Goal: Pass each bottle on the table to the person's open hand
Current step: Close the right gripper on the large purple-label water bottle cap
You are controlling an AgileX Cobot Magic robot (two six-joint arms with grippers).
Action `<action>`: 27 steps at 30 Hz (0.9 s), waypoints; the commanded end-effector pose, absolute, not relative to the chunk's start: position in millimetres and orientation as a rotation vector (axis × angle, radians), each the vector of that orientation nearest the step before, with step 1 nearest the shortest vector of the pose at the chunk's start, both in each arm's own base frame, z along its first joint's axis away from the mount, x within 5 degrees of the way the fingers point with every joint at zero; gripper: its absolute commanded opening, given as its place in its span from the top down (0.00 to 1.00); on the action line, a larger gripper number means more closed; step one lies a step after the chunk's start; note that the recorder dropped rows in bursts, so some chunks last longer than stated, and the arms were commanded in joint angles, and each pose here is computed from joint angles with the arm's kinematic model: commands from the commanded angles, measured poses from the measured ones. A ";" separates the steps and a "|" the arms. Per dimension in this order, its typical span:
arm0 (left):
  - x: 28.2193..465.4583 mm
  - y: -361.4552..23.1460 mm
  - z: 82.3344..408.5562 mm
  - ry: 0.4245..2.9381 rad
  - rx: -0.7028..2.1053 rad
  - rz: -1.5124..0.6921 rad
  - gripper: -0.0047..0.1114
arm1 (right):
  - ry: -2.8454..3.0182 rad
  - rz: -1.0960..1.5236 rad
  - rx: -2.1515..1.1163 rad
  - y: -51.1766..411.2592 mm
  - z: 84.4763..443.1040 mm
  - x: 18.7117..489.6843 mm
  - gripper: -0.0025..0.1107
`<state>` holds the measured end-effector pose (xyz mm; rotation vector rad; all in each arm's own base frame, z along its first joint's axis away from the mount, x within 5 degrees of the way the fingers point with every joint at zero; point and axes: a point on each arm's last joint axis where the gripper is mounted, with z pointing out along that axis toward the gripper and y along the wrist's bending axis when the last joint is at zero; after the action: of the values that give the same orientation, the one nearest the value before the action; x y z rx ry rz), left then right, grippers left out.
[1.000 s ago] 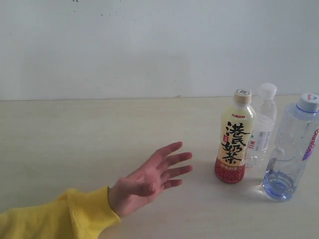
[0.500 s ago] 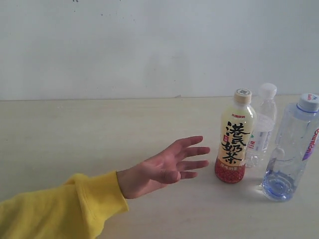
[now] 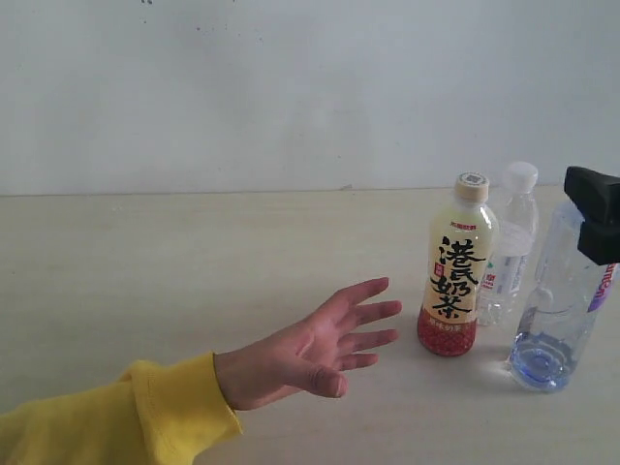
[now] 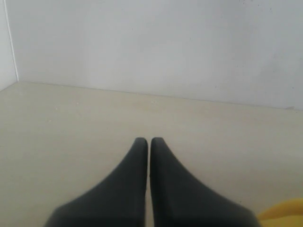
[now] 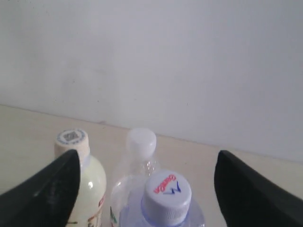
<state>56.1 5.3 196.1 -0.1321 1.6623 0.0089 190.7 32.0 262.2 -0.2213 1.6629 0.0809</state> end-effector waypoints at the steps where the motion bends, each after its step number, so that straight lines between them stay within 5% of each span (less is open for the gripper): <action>1: 55.8 5.5 197.0 1.657 -0.136 0.009 0.92 | 1.633 0.020 -0.285 34.2 254.4 205.3 0.33; 15: 55.8 5.5 197.0 1.657 -0.136 0.009 0.92 | 1.645 -0.044 -0.195 30.2 219.4 238.2 0.34; 17: 55.8 5.5 197.0 1.657 -0.136 0.009 0.92 | 1.657 -0.040 -0.187 30.1 217.0 239.0 0.44; 22: 55.8 5.5 197.0 1.657 -0.136 0.009 0.92 | 1.654 -0.037 -0.184 30.1 217.6 238.9 0.93; 27: 55.8 5.5 197.0 1.657 -0.136 0.009 0.92 | 1.661 -0.035 -0.192 30.1 221.5 235.5 0.98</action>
<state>56.1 5.3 196.1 -0.1321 1.6623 0.0089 237.7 30.1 216.5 -0.1892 1.6650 -0.0368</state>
